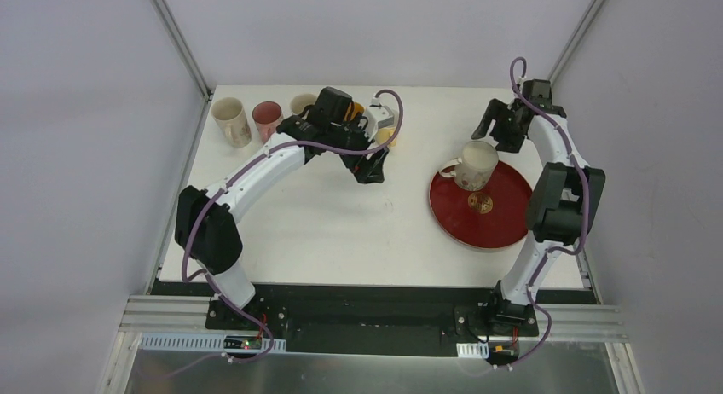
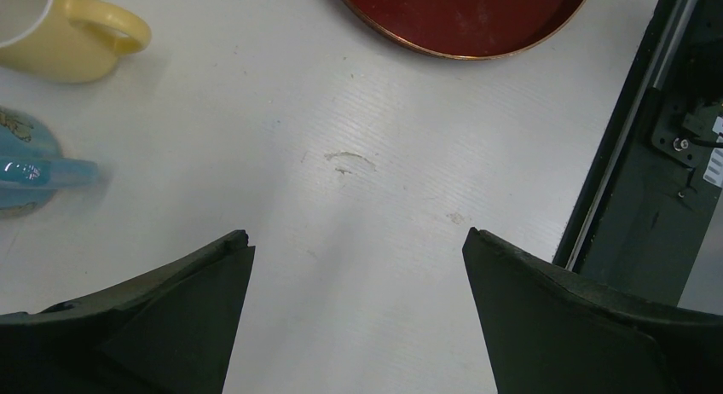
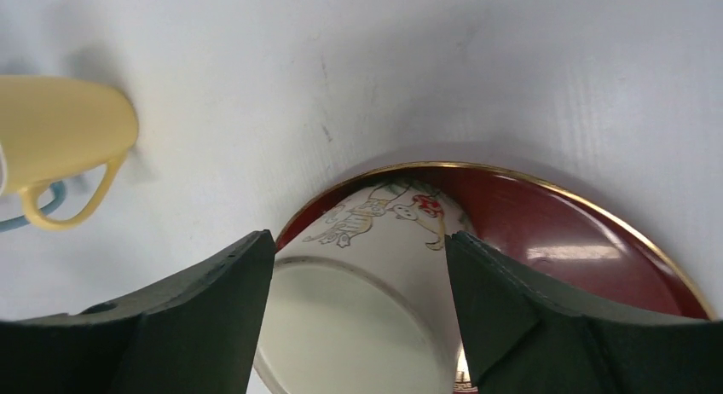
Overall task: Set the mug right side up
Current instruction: Turn over the cup on the tray.
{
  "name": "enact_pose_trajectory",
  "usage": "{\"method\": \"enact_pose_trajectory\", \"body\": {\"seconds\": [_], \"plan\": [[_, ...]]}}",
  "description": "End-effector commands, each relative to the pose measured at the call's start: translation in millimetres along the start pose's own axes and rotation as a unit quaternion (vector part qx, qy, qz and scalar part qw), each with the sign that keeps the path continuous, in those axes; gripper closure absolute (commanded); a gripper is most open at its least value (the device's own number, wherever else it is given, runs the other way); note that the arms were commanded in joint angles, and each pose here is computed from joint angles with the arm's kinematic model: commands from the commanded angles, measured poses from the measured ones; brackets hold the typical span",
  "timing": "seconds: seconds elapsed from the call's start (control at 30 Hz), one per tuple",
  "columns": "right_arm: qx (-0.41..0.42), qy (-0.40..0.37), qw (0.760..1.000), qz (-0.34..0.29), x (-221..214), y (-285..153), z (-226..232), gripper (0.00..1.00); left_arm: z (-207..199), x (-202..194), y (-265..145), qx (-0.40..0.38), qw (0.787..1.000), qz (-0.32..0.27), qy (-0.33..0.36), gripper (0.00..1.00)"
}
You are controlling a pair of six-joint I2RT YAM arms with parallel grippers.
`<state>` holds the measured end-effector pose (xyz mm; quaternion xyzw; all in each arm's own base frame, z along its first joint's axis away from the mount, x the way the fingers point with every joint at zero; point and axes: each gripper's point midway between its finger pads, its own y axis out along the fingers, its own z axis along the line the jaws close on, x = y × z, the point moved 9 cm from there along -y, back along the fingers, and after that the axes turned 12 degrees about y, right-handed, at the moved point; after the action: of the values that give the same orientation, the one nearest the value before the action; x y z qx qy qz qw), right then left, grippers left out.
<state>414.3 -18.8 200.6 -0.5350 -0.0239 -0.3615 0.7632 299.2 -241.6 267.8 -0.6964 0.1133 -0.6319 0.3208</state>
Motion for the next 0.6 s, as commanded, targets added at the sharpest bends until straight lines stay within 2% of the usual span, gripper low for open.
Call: {"method": "enact_pose_trajectory", "body": {"seconds": [0.0,0.13,0.3,0.57], "plan": [[0.091,0.057,0.993,0.047,5.0,-4.7,11.6,0.21,2.0,13.2,-1.0,0.003,1.0,-0.015,0.012,0.0],[0.14,0.084,0.982,0.099,-2.3,-9.4,7.8,0.24,1.5,11.6,0.7,0.0,1.0,-0.013,0.009,0.0],[0.159,0.073,0.974,0.143,-17.0,-18.6,6.4,0.25,1.6,12.0,3.1,-0.002,1.0,-0.012,0.008,0.0],[0.157,0.031,0.974,0.164,-34.8,-21.9,-4.2,0.26,-1.8,15.3,9.4,-0.009,1.0,-0.011,0.013,0.0]]}}
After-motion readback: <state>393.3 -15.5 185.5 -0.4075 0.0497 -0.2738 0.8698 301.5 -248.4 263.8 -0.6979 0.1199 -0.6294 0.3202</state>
